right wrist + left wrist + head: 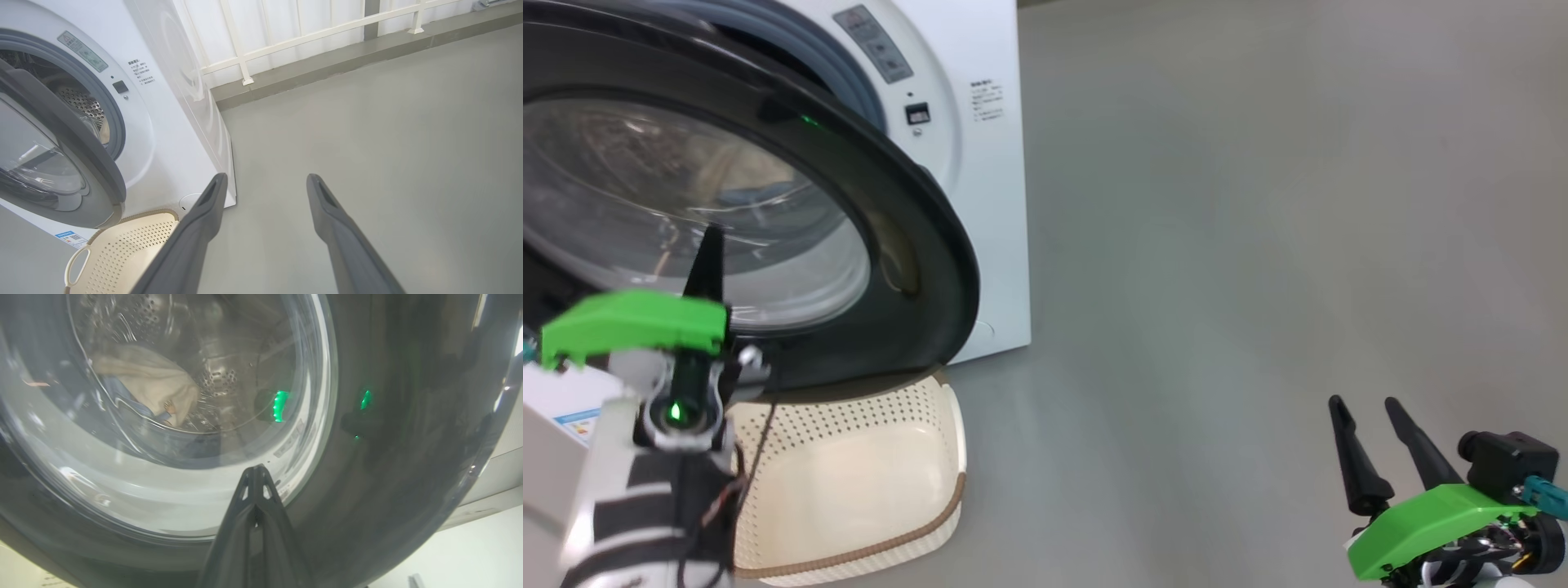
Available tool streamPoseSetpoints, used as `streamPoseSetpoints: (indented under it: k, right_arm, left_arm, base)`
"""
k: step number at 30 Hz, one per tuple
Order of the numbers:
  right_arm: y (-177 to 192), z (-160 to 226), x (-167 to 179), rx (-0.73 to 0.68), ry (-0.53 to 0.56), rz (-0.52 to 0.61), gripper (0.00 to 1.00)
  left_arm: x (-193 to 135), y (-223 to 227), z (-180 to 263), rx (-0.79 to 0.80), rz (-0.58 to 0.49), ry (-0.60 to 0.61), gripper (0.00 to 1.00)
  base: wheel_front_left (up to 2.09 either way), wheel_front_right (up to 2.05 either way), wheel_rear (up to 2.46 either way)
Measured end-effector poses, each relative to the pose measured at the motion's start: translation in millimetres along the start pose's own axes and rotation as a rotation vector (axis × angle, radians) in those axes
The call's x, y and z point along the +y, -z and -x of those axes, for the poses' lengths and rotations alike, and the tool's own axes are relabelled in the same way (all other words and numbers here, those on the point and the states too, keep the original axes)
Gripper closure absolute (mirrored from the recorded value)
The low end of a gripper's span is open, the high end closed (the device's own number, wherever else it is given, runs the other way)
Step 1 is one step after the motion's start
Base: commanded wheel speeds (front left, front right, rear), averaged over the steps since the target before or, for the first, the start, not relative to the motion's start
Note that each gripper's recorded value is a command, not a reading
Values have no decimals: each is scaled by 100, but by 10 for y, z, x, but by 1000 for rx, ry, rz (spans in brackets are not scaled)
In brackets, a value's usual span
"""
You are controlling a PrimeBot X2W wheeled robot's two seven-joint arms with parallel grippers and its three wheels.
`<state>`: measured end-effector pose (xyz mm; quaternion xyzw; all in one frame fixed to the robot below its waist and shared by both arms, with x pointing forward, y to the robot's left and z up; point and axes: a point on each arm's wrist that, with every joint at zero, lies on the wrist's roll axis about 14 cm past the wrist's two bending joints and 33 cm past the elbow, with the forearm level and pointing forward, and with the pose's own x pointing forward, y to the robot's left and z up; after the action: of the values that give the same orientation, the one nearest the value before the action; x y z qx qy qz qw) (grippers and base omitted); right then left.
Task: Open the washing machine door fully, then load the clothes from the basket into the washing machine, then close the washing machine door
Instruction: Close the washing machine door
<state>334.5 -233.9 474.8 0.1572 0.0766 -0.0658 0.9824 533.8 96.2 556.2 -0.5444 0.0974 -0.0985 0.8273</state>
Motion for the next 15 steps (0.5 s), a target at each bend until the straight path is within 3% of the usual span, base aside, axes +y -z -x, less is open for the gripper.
streamPoseSetpoints:
  k: [2, 3, 4, 15]
  right_arm:
    - [-48, -1, 4, -15, -3, 0, 0]
    - [-70, -2, 14, -22, -6, 1, 0]
    - [-94, -4, 24, -28, -10, 4, 0]
    - [-214, 83, 55, -60, -25, 36, 0]
  left_arm:
    - [119, -98, 96, -49, -102, -30, 45]
    - [162, -118, 144, -62, -151, -39, 7]
    - [198, -134, 196, -73, -221, -46, 0]
    - [540, -321, 930, -225, -752, -121, 0]
  base:
    - [0, 0, 0]
    - [0, 0, 0]
    - [0, 0, 0]
    - [0, 0, 0]
